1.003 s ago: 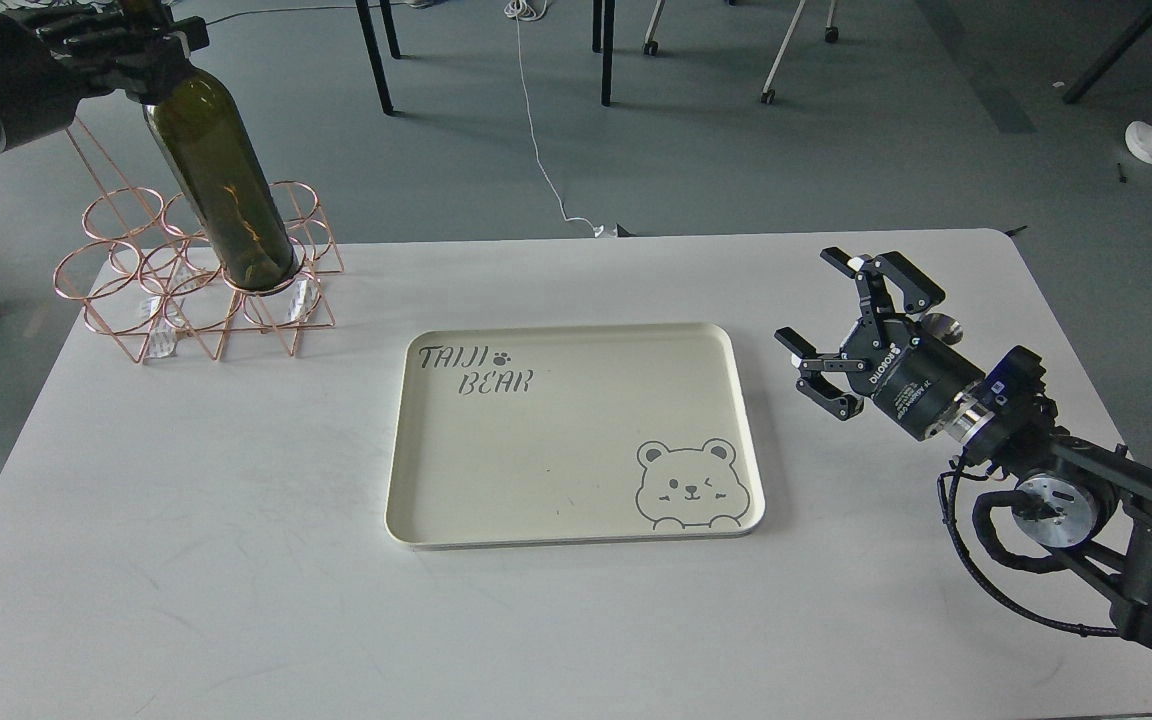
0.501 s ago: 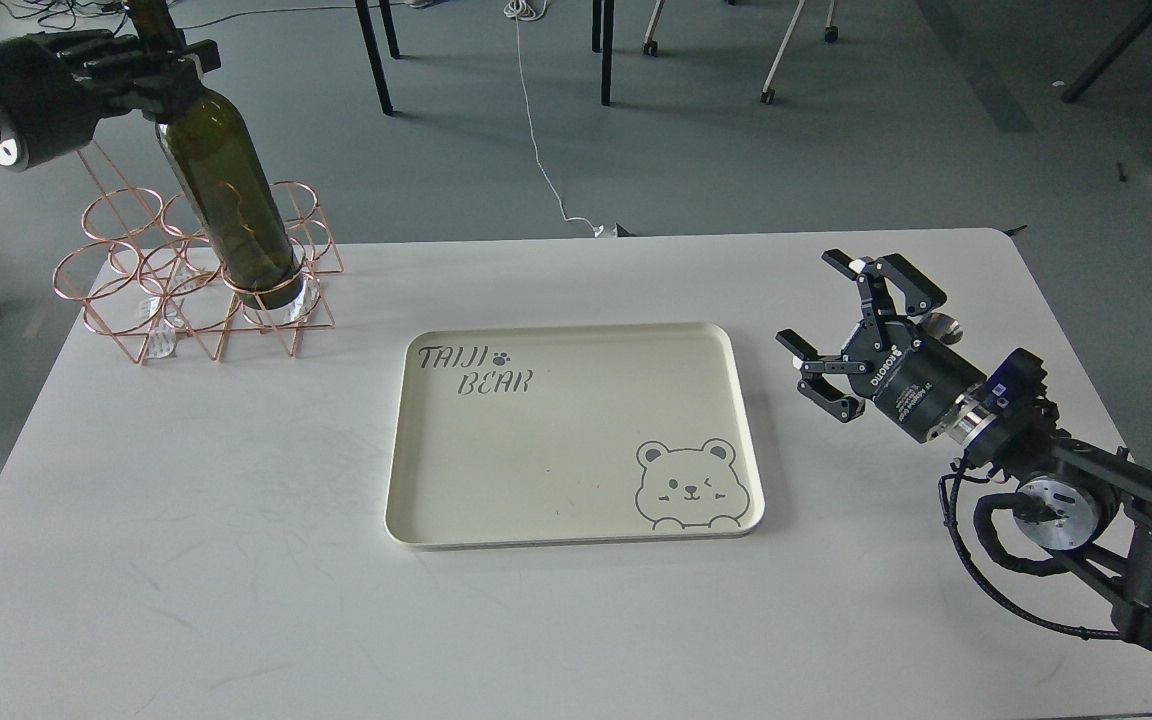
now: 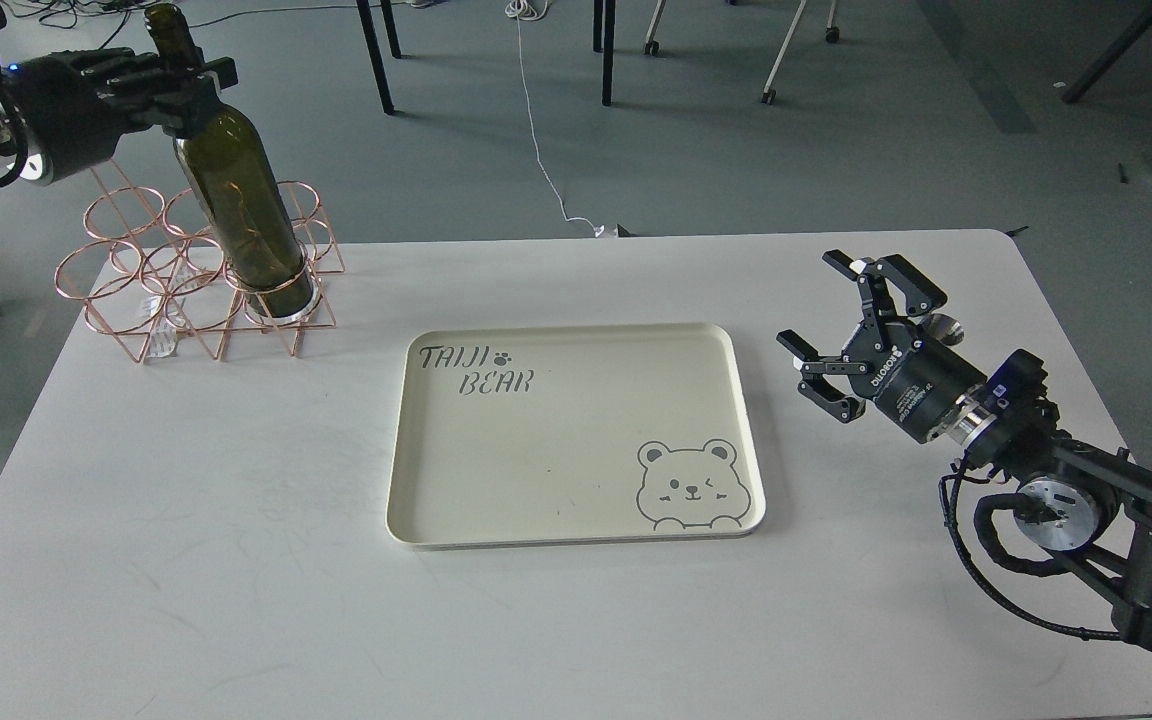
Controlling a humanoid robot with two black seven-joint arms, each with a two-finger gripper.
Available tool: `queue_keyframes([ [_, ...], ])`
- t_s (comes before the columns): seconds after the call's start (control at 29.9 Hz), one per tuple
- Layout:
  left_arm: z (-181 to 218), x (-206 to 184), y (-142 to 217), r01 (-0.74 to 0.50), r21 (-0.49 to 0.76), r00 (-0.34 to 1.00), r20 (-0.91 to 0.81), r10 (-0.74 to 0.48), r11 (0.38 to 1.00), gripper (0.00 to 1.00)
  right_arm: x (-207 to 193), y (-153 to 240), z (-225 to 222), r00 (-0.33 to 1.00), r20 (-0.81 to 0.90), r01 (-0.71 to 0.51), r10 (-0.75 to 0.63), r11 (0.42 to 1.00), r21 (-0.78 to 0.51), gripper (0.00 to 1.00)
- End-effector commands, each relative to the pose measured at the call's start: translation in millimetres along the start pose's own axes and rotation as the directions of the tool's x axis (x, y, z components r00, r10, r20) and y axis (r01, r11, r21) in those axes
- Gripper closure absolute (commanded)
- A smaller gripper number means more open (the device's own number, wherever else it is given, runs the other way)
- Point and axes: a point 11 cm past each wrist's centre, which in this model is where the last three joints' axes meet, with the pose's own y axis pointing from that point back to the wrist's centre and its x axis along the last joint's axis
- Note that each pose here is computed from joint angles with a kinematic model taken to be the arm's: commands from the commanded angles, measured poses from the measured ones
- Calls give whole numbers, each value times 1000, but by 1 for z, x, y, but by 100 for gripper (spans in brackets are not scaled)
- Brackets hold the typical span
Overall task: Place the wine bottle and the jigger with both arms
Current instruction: 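Lower the bottle into a slot of the copper rack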
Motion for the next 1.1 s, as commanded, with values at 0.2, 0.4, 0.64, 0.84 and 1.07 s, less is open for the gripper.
queue_keyframes([
  [0.2, -3, -10, -1, 12, 10, 1000, -10, -12, 1000, 75, 0, 1, 2, 1000, 4, -3, 3, 1000, -2, 1],
  [0.4, -2, -14, -3, 8, 8, 1000, -12, -8, 1000, 75, 1, 2, 2, 1000, 3, -4, 4, 1000, -2, 1],
  [0.64, -4, -23, -3, 19, 15, 1000, -22, -19, 1000, 74, 1, 2, 3, 1000, 5, -5, 5, 1000, -4, 1],
  [0.84, -5, -28, -2, 26, 16, 999, -26, -25, 1000, 73, 1, 2, 4, 1000, 5, -4, 4, 1000, -6, 1],
  [1.07, -6, -33, -2, 33, 19, 999, -33, -32, 999, 71, 1, 2, 3, 1000, 5, -5, 5, 1000, -4, 1],
])
